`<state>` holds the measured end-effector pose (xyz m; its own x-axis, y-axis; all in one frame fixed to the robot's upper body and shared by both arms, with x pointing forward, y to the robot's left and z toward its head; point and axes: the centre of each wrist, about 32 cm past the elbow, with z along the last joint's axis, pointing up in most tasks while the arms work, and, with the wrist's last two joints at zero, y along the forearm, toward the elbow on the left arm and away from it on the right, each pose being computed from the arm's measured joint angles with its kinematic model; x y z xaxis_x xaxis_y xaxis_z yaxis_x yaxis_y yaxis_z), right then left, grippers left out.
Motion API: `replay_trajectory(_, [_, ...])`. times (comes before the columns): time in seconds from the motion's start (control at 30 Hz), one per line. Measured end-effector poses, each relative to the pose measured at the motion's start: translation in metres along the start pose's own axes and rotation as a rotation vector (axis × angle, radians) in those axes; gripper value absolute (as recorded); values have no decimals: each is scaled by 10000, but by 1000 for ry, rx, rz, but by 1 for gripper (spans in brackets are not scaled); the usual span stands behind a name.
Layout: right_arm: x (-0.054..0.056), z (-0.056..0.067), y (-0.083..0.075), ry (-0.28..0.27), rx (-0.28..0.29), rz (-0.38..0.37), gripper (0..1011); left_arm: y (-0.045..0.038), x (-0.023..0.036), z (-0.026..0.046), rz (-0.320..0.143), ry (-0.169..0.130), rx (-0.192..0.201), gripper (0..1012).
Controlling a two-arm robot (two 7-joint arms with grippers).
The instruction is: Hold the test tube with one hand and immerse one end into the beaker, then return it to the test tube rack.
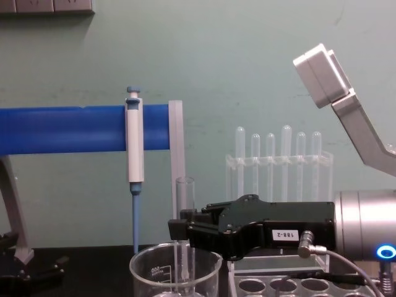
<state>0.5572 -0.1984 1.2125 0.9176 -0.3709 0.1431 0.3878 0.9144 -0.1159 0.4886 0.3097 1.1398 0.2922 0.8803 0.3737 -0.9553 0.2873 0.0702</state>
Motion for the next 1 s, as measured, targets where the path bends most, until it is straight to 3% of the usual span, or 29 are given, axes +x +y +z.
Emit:
replay_trajectory(0.27, [-7, 1, -12, 11, 30, 12, 227, 0, 0, 0, 0, 0, 0, 1000])
replay_trajectory(0.5, [-33, 99, -27, 1, 42, 22, 227, 0, 0, 0, 0, 0, 0, 1000])
replay_trajectory(1.0, [-17, 503, -124, -41, 34, 26, 227, 0, 0, 0, 0, 0, 0, 1000])
